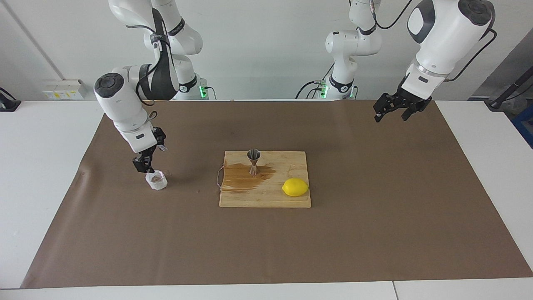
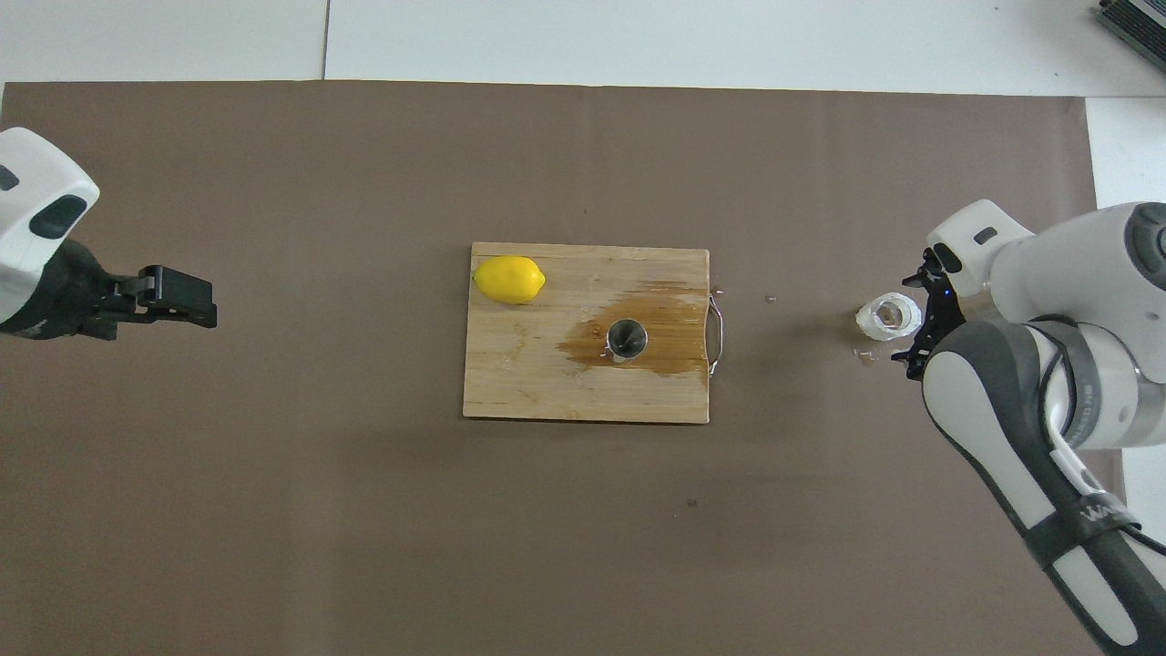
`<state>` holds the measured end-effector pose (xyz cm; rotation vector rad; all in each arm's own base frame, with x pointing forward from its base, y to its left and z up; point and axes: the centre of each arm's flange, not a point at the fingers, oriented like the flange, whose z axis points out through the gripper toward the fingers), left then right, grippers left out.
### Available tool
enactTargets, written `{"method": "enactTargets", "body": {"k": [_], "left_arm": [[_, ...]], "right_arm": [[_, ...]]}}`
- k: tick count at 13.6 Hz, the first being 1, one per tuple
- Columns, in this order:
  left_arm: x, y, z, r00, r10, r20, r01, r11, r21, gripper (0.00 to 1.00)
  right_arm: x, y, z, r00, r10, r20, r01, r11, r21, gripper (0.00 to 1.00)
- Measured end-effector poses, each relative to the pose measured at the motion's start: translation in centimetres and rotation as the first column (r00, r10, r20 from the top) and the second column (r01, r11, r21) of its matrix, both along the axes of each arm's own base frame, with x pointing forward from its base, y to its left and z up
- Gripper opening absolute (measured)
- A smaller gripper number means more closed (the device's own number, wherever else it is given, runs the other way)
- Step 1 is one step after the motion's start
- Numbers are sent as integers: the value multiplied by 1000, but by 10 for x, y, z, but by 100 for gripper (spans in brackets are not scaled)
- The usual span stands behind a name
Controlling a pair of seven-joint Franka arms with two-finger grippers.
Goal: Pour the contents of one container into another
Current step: 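Retract the left gripper while the right gripper reaches the white cup, then lower the open right gripper around the small white cup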
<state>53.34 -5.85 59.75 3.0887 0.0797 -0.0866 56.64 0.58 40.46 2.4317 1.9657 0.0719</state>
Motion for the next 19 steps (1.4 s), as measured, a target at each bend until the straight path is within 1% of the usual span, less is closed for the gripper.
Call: {"method": "enactTargets", "body": {"k": [1,3,5,10,13,16,19], "left_arm": [[-3,6,7,1000,8,-11,-8,1000,5,100],[-5,15,18,1000,17,-16,-16,999,27,100],[-6,17,24,1000,16,-11,-15,999,47,100],[-5,21,25,1000,24,-4,-24,999,49,100],[-5,18,26,1000,17,2,-17,999,49,100],[-1,16,27,999,15,30,-17,999,46,100],[0,16,26,999,15,30,-17,999,46,100]], "right_arm": [[2,0,0,999,22,25,-22,1000,-2,100],[3,-1,-5,997,55,61,-54,999,-6,100],[1,-5,-15,995,65,75,-65,998,-8,100],[2,-21,-42,983,119,139,-117,993,-26,100],[1,-23,-53,981,135,138,-133,991,-28,100],[0,-23,-60,977,155,147,-152,988,-33,100],[-5,-23,-67,978,159,133,-156,987,-31,100]]}}
